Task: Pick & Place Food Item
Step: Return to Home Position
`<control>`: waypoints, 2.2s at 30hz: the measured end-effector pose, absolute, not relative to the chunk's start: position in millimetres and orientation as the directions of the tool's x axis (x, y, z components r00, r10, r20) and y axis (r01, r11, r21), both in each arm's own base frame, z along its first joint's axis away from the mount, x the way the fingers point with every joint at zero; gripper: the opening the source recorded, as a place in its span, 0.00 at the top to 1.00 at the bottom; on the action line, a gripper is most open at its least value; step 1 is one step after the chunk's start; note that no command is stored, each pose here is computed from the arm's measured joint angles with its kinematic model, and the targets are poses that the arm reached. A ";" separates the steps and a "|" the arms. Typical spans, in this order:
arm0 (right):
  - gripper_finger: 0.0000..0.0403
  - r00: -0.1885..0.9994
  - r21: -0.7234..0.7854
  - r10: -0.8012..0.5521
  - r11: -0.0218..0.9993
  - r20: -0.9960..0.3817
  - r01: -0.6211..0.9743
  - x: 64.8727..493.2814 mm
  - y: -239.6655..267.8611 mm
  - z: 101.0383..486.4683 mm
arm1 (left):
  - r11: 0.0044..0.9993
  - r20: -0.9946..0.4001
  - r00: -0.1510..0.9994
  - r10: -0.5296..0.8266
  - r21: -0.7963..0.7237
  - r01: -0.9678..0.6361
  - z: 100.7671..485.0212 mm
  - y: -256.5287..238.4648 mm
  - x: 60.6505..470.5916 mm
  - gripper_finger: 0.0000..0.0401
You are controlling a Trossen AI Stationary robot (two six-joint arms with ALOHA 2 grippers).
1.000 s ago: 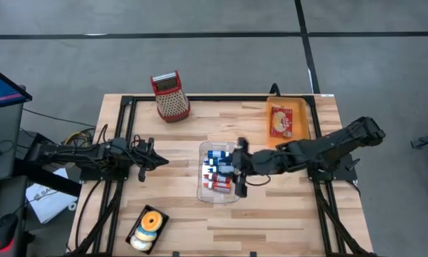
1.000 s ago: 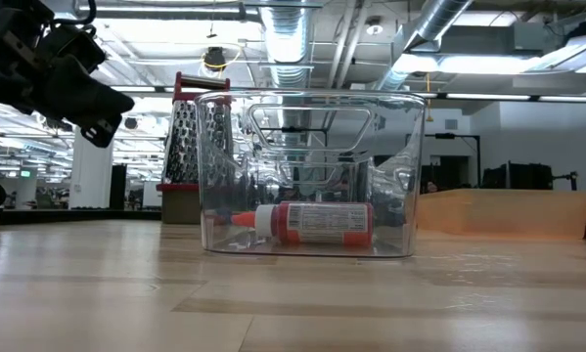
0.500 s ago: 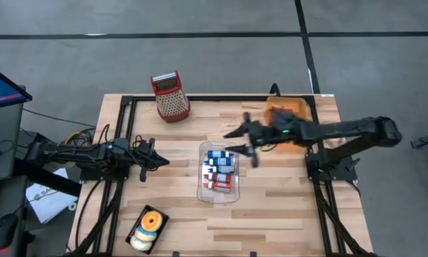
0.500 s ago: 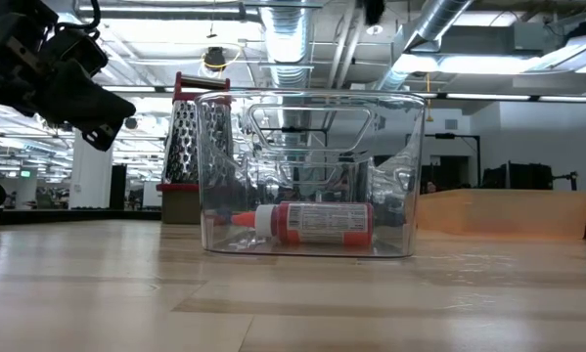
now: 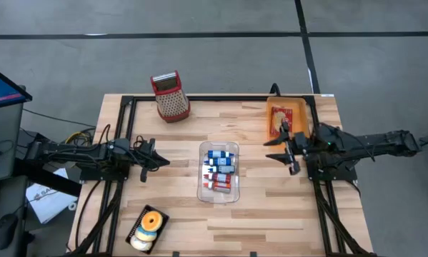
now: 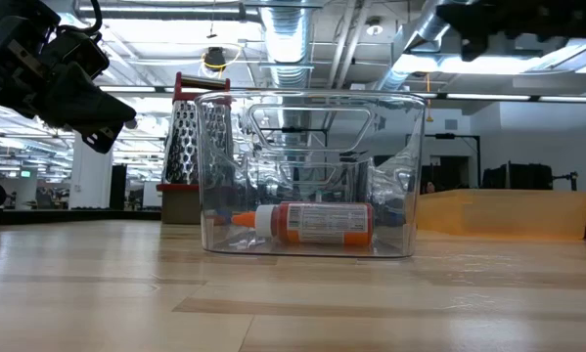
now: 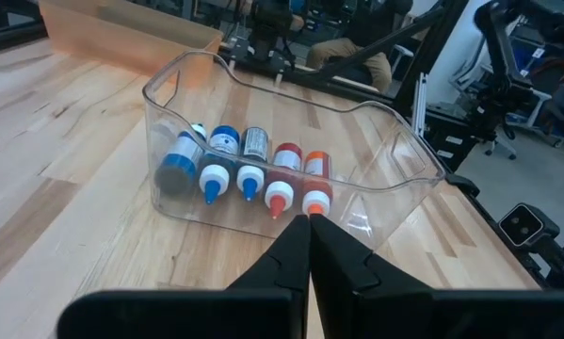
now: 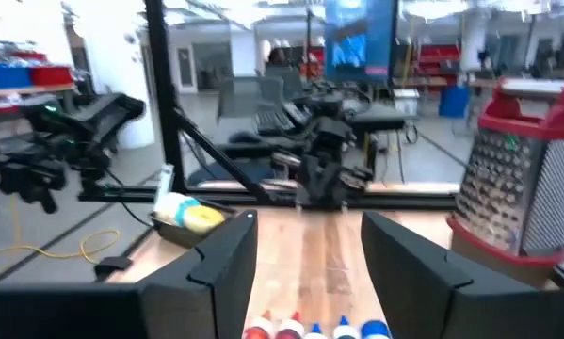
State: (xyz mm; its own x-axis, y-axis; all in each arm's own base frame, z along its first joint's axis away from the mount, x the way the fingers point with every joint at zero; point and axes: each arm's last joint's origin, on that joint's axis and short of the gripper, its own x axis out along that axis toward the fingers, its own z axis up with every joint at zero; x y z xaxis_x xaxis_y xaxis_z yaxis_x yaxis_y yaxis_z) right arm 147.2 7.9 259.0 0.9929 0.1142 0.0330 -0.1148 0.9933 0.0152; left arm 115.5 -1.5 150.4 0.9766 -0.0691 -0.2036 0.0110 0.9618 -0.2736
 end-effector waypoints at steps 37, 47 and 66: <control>0.67 0.984 -0.002 0.158 0.987 0.086 -0.158 96.4 9.9 173.6 | 0.962 -0.194 0.979 -0.069 -0.273 0.014 151.5 -1.5 116.2 0.99; 0.67 0.984 0.001 0.157 0.987 0.086 -0.158 96.5 9.9 173.5 | 0.962 -0.193 0.979 -0.069 -0.273 0.014 151.6 -1.5 116.2 0.99; 0.67 0.984 0.002 0.156 0.988 0.085 -0.157 96.6 9.8 173.2 | 0.962 -0.193 0.979 -0.069 -0.273 0.014 151.6 -1.5 116.2 0.99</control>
State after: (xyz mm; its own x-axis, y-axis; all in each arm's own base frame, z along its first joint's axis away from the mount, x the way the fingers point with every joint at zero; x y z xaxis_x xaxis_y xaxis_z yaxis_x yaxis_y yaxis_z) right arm 96.6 9.8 173.2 0.9840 0.1562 0.0853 -0.1570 0.9876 0.0018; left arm 116.2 -1.5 151.6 0.9787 -0.0692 -0.1933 0.0140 0.9618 -0.2734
